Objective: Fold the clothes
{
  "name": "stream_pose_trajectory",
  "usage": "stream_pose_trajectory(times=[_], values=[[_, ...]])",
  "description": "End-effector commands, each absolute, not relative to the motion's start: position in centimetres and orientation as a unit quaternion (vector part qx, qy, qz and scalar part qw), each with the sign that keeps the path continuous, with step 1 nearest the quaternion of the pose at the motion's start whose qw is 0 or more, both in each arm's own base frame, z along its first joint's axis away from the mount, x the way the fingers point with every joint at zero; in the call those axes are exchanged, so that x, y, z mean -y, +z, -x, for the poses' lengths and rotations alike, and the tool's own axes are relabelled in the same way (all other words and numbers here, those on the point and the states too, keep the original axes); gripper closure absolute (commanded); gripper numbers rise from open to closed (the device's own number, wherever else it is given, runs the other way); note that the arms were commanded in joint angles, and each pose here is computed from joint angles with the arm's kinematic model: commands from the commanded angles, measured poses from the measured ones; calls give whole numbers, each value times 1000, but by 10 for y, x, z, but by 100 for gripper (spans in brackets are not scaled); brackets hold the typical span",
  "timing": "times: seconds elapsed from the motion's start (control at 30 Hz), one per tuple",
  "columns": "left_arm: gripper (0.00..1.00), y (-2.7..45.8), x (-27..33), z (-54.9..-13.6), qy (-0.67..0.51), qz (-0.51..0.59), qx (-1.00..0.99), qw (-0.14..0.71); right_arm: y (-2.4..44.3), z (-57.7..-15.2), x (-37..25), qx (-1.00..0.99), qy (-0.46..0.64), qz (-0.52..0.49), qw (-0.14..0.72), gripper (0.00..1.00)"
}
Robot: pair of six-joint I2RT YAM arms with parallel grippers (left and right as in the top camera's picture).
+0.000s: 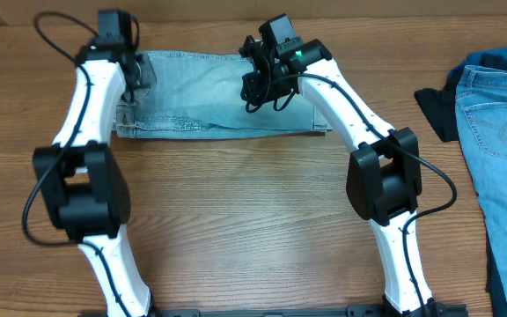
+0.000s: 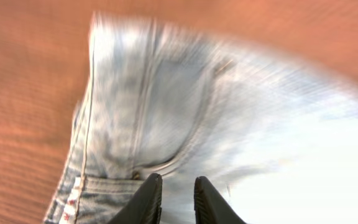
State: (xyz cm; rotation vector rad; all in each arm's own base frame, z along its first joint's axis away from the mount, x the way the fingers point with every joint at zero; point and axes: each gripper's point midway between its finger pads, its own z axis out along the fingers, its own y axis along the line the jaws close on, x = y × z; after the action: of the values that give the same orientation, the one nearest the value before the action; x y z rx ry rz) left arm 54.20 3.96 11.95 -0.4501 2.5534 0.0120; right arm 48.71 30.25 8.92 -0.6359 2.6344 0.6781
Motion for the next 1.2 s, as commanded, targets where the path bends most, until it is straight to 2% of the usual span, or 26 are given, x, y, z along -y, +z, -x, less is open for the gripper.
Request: stream_pose_trajectory(times=[0.0, 0.07, 0.27, 0.37, 0.53, 0.77, 0.9, 1.17], values=[[83, 158, -3, -551, -62, 129, -941, 306, 84, -484, -316, -923, 249, 232, 180, 81], [85, 138, 9, -550, -62, 116, -950, 284, 73, -480, -324, -920, 251, 240, 181, 88], [87, 69, 29, -545, -59, 96, -970, 216, 33, -460, -331, -922, 249, 248, 160, 95], [89, 39, 33, -543, -56, 95, -975, 192, 21, -454, -331, -923, 249, 248, 155, 96], [86, -5, 28, -535, -42, 98, -983, 151, 12, -445, -326, -932, 246, 232, 133, 96], [85, -11, -1, -525, 16, 78, -988, 133, 9, -460, -293, -947, 240, 179, 120, 96], [86, -11, -40, -515, 84, 101, -984, 119, 8, -483, -244, -963, 230, 86, 114, 96], [89, -13, -62, -505, 67, 123, -985, 100, 15, -509, -136, -972, 210, -42, 95, 96]])
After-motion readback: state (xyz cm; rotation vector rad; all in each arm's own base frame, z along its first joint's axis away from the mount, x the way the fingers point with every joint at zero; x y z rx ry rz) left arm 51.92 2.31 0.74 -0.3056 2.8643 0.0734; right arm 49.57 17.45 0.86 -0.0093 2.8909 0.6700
